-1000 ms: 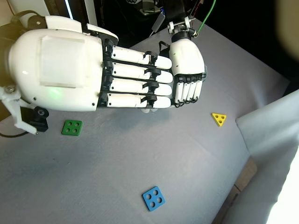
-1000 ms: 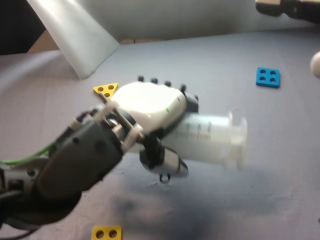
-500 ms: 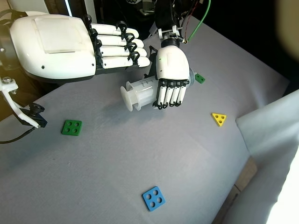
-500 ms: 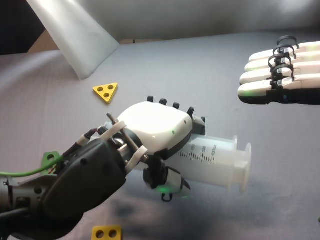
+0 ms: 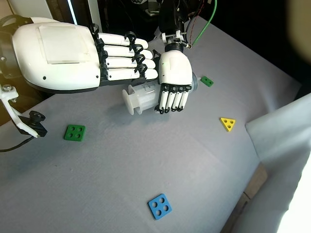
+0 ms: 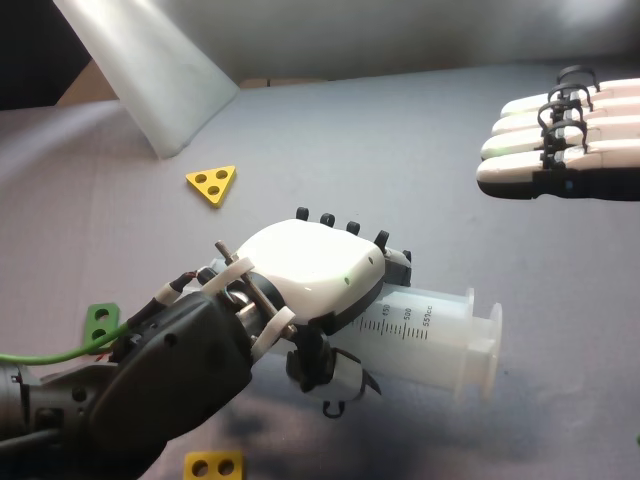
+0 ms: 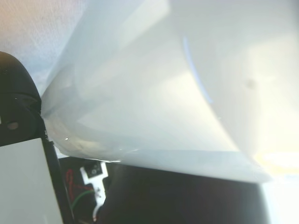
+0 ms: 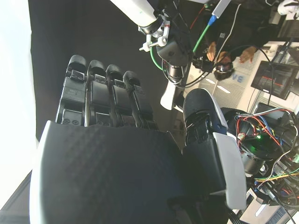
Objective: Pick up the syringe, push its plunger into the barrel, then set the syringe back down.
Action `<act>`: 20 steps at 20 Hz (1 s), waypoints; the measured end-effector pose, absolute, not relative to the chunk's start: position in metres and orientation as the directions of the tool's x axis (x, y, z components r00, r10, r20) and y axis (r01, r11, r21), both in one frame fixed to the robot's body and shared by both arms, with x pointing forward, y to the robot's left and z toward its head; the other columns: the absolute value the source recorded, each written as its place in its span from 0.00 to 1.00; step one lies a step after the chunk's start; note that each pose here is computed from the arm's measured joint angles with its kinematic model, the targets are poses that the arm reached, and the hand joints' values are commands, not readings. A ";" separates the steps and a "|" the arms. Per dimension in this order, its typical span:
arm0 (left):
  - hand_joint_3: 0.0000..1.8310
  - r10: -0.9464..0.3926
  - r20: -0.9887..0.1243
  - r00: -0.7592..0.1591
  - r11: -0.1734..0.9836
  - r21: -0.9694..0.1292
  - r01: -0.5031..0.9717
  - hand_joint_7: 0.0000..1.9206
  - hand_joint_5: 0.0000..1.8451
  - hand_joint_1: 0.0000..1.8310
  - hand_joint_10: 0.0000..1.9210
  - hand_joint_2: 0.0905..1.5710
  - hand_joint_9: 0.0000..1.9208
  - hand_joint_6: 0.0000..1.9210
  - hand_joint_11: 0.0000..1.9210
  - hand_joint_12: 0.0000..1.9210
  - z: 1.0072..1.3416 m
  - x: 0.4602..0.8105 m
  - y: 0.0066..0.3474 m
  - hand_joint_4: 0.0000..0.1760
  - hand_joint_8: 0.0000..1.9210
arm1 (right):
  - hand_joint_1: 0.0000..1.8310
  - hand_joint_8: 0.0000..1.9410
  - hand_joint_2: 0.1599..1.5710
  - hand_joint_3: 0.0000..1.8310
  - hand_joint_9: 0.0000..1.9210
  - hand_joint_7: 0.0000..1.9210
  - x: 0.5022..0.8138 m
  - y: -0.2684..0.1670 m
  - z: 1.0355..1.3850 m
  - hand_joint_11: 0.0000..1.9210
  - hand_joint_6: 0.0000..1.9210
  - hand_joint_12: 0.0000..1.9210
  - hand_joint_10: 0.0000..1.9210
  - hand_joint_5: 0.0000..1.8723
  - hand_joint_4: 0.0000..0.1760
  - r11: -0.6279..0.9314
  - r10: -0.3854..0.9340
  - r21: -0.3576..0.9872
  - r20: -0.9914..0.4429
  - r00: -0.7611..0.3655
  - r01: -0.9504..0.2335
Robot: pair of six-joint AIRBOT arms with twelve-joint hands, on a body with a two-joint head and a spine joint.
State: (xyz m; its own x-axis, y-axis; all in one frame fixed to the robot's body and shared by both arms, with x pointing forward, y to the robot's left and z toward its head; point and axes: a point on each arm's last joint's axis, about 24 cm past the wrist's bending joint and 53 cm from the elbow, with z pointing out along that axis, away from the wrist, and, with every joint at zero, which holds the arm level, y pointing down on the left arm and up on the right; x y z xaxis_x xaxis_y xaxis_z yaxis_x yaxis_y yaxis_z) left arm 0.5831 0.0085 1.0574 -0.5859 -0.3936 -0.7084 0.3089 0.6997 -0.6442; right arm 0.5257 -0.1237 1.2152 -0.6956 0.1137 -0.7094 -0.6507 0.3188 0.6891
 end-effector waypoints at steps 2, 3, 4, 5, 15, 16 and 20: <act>0.00 -0.394 -0.708 -0.586 0.700 -0.644 0.308 0.31 0.30 0.66 0.45 0.71 0.26 0.35 0.13 0.65 1.057 0.583 0.009 0.00 0.39 | 0.00 0.00 0.86 0.00 0.00 0.00 0.526 -0.124 1.216 0.00 0.00 0.00 0.00 0.00 0.00 0.316 0.118 0.692 -0.708 -0.697 -0.649; 0.00 -0.394 -0.708 -0.586 0.700 -0.644 0.309 0.32 0.30 0.65 0.28 0.68 0.28 0.15 0.14 0.54 1.057 0.583 0.009 0.00 0.19 | 0.00 0.00 0.86 0.00 0.00 0.00 0.526 -0.124 1.216 0.00 0.00 0.00 0.00 0.00 0.00 0.317 0.118 0.692 -0.708 -0.697 -0.649; 0.00 -0.394 -0.707 -0.587 0.699 -0.645 0.308 0.32 0.30 0.65 0.28 0.68 0.28 0.15 0.14 0.54 1.057 0.583 0.008 0.00 0.19 | 0.00 0.00 0.86 0.00 0.00 0.00 0.526 -0.124 1.216 0.00 0.00 0.00 0.00 0.00 0.00 0.317 0.118 0.692 -0.708 -0.696 -0.649; 0.00 -0.393 -0.710 -0.584 0.700 -0.643 0.311 0.35 0.32 0.65 0.19 0.68 0.31 0.06 0.14 0.51 1.058 0.583 0.008 0.00 0.09 | 0.00 0.00 0.86 0.00 0.00 0.00 0.526 -0.124 1.216 0.00 0.00 0.00 0.00 0.00 0.00 0.317 0.118 0.692 -0.708 -0.697 -0.649; 0.00 -0.395 -0.710 -0.583 0.694 -0.646 0.317 0.00 0.00 0.22 0.00 0.57 0.00 0.00 0.00 0.06 1.060 0.581 0.006 0.00 0.00 | 0.00 0.00 0.85 0.00 0.00 0.00 0.526 -0.124 1.216 0.00 0.00 0.00 0.00 0.00 0.00 0.317 0.118 0.691 -0.708 -0.696 -0.649; 0.00 -0.399 -0.705 -0.586 0.690 -0.652 0.314 0.00 0.00 0.18 0.00 0.55 0.00 0.00 0.00 0.06 1.062 0.580 0.006 0.00 0.00 | 0.00 0.00 0.85 0.00 0.00 0.00 0.526 -0.124 1.216 0.00 0.00 0.00 0.00 0.00 0.00 0.317 0.119 0.692 -0.708 -0.696 -0.649; 0.00 -0.408 -0.722 -0.559 0.683 -0.648 0.338 0.00 0.00 0.15 0.00 0.55 0.00 0.00 0.00 0.03 1.088 0.589 0.011 0.00 0.00 | 0.00 0.00 0.85 0.00 0.00 0.00 0.526 -0.124 1.216 0.00 0.00 0.00 0.00 0.00 0.00 0.317 0.118 0.691 -0.709 -0.696 -0.650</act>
State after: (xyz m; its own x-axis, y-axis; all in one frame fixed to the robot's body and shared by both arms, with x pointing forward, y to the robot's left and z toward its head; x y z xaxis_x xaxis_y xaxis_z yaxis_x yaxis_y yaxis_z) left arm 0.5892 0.0107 1.0885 -0.5590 -0.4078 -0.7219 0.3379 0.6830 -0.6475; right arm 0.5262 -0.1237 1.2162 -0.6956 0.1183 -0.7086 -0.6498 0.3171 0.6908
